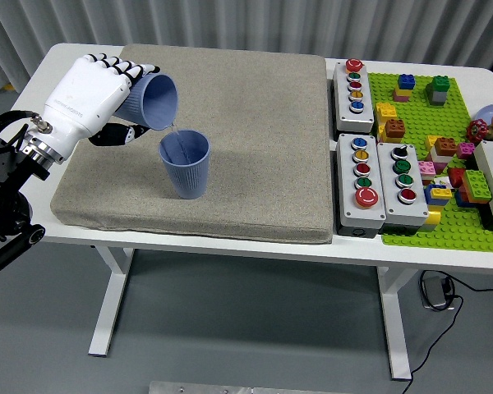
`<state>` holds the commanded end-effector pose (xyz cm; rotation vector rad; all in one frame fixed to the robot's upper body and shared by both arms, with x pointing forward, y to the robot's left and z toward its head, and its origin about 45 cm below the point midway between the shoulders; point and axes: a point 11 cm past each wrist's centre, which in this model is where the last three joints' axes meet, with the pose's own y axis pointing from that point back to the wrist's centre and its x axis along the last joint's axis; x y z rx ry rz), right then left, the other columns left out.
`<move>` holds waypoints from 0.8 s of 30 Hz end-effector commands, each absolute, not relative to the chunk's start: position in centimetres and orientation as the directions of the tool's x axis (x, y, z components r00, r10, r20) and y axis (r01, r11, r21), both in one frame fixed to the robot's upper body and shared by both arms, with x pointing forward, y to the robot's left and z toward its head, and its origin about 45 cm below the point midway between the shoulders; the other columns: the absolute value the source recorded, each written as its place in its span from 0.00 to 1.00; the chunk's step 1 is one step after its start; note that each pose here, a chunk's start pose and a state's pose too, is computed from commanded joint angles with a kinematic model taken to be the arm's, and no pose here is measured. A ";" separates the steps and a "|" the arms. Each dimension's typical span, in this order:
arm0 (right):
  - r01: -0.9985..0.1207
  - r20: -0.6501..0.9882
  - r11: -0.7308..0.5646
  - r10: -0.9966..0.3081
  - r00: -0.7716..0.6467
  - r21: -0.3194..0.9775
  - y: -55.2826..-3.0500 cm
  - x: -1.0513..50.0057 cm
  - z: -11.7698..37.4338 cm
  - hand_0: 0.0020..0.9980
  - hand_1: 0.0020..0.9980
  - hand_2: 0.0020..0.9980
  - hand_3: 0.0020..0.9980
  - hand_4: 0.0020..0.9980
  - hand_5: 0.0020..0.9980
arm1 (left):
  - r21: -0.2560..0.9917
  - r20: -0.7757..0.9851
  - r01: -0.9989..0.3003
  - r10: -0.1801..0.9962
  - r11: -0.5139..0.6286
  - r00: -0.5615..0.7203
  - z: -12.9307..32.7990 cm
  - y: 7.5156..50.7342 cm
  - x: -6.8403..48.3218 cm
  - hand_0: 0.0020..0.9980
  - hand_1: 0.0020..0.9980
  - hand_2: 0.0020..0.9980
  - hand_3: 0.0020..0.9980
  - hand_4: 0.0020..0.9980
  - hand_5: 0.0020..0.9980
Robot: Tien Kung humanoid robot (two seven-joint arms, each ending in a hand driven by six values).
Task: Pick cup pour cup place
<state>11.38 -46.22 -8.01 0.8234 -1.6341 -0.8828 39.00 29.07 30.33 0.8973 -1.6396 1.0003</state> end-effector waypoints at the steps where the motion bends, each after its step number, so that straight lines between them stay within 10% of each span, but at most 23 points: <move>1: -0.082 0.466 0.490 -0.860 -0.207 0.868 -46.2 11.4 -8.0 0.69 0.64 0.58 0.58 0.00 0.17 | -0.195 0.963 -0.900 -0.096 0.390 -0.250 30.4 29.0 39.0 0.46 0.50 0.52 0.52 0.66 0.10; 24: -0.082 0.464 0.489 -0.859 -0.216 0.868 -46.2 11.3 -8.0 0.69 0.64 0.58 0.58 0.00 0.17 | -0.185 0.958 -0.897 -0.128 0.401 -0.255 30.4 28.7 39.2 0.46 0.50 0.52 0.52 0.66 0.11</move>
